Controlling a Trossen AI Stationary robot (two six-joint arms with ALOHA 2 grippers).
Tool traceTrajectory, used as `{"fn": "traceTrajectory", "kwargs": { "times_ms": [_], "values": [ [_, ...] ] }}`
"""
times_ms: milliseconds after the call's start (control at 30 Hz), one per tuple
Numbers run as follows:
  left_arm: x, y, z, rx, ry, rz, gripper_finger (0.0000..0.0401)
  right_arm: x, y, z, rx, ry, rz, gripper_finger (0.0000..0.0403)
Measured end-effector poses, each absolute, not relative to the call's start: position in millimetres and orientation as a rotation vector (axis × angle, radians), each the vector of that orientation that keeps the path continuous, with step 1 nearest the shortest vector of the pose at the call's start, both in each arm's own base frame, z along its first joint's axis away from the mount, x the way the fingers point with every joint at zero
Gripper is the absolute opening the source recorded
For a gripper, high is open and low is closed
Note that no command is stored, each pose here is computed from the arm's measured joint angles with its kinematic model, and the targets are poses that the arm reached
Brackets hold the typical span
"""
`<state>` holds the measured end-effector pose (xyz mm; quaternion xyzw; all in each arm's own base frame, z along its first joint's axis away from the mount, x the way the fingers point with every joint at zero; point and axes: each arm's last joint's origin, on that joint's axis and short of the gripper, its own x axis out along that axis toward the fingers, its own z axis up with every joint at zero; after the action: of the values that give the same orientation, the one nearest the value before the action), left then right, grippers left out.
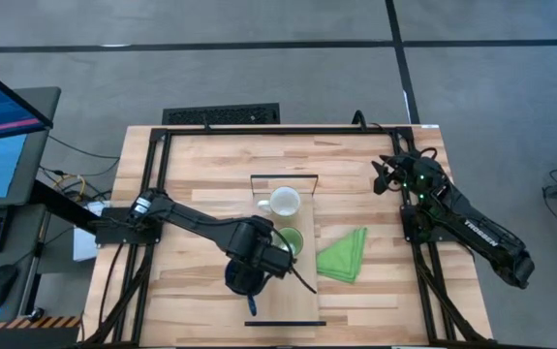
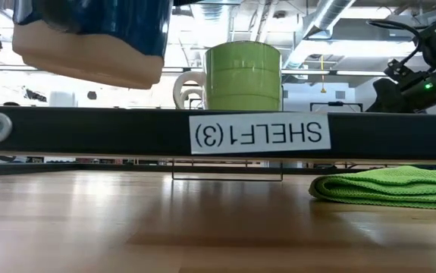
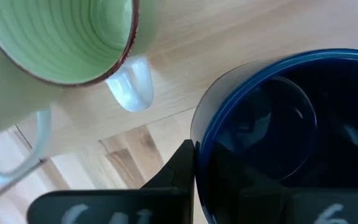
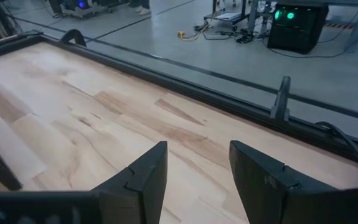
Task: Stack small to large cups/mugs on shelf
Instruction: Put the blue mug on the shelf
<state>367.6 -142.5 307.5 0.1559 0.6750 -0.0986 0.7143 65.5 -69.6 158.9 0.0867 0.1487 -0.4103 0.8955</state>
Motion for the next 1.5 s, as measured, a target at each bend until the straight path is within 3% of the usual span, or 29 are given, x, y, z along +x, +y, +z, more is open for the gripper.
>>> {"fn": "traceTrajectory", "kwargs": {
  "times_ms": [767, 1500],
  "values": [
    [377, -138, 307, 0.575, 1.385, -0.537, 0.0009, 65, -70, 159, 0.154, 0.32, -0.851, 0.0195],
    [387, -141, 309, 0.923, 1.136, -0.878, 0.0009, 65, -70, 159, 0.156, 0.324, -0.85, 0.0196]
  ]
}}
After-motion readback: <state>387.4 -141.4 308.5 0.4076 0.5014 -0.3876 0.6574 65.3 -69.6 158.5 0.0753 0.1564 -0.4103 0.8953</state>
